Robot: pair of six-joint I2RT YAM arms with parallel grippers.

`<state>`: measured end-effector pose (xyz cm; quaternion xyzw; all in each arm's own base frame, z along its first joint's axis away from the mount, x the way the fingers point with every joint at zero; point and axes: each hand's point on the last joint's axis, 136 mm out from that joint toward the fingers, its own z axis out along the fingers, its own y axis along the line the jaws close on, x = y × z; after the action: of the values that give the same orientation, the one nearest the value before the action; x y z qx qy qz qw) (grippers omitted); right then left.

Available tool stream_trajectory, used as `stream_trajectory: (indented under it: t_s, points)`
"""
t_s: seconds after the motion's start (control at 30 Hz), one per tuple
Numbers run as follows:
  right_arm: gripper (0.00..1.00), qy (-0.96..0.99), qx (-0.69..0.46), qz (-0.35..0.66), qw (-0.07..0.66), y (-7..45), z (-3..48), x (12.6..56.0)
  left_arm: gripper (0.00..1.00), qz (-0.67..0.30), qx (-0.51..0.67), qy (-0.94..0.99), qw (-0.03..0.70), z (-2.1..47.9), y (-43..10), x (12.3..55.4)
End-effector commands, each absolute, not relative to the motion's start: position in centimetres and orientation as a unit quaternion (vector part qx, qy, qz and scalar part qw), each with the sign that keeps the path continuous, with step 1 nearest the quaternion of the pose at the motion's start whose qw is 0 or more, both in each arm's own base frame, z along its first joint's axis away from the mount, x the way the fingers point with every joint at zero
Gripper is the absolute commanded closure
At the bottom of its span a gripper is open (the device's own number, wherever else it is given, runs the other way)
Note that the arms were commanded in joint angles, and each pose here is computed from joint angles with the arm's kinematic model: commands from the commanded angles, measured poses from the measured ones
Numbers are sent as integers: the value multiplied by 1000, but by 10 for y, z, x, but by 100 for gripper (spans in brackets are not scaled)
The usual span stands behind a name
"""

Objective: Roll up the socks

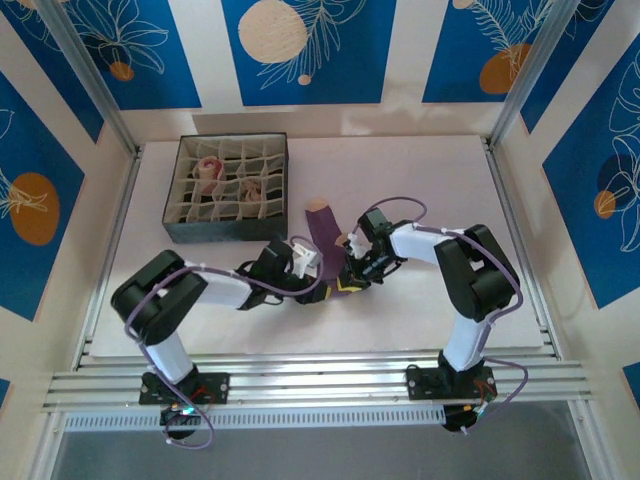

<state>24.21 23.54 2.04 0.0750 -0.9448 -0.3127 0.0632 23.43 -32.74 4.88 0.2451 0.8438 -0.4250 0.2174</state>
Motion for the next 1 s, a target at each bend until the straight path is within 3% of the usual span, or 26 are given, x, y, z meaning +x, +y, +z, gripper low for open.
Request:
stream_trajectory:
  t_s: [0.0, 0.43, 0.97]
  points:
    - [96, -963, 40, -236, 124, 206, -4, 225, 67, -371, 337, 818, 281, 64, -316, 231]
    - [97, -949, 44, -239, 200, 209, 2, 221, 70, -177, 643, 602, 439, 81, -329, 201]
    - [98, -937, 32, -267, 224, 210, 16, 219, 60, -82, 720, 544, 423, 37, -360, 223]
